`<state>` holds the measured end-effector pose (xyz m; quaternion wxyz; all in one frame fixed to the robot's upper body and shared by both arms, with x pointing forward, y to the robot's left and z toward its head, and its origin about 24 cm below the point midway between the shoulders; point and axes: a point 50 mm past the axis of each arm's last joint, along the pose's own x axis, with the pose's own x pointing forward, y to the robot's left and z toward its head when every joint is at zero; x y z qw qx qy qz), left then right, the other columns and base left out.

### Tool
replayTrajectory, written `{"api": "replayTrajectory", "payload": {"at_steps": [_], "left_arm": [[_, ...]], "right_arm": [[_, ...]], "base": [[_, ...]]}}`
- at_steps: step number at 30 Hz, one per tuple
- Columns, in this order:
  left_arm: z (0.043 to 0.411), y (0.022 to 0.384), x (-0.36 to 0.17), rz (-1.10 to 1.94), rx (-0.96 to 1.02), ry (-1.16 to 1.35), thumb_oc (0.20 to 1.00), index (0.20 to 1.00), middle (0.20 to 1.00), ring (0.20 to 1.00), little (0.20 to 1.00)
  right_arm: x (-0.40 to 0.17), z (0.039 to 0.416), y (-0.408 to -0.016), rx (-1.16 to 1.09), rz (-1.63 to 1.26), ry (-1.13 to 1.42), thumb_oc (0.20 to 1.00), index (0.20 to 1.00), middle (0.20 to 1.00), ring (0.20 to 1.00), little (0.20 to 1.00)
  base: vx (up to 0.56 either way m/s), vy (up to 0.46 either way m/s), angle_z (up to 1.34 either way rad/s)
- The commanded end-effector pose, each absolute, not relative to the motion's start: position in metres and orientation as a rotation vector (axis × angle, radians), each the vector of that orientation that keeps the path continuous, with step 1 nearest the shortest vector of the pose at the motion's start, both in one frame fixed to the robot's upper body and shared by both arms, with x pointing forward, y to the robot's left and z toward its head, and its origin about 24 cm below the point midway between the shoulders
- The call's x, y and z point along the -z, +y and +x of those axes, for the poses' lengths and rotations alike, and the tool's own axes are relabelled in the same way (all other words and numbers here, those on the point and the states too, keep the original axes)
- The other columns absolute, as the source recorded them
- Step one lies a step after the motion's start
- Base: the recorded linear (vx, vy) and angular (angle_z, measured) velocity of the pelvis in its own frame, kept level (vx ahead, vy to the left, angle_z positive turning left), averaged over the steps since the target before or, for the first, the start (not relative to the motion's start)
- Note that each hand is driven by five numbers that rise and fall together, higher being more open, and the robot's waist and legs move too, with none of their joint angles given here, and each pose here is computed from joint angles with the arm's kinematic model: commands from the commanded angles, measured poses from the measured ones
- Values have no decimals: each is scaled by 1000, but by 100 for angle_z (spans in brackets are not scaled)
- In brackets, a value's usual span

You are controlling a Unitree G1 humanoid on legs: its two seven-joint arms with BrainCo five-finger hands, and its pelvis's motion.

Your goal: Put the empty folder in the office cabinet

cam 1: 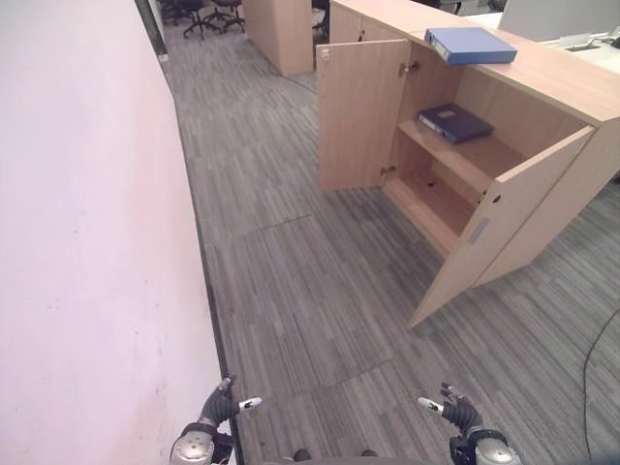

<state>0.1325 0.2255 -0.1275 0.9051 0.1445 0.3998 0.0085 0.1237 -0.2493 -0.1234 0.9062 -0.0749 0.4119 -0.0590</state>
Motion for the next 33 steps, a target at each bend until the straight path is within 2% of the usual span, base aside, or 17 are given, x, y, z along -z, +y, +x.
{"api": "replayTrajectory", "payload": {"at_steps": [1, 15, 33], "left_arm": [[160, 225, 118, 297, -21, 742, 1000, 1000, 1000, 1000, 1000], [176, 230, 107, 260, -67, 674, 1000, 1000, 1000, 1000, 1000], [152, 237, 124, 222, -155, 796, 1000, 1000, 1000, 1000, 1000]], "right_arm": [[118, 139, -252, 137, -128, 803, 1000, 1000, 1000, 1000, 1000], [106, 155, -266, 169, -161, 752, 1000, 1000, 1000, 1000, 1000], [112, 139, -283, 237, -182, 830, 1000, 1000, 1000, 1000, 1000]], "base": [[21, -66, 0], [-16, -100, 4], [264, 86, -10]]}}
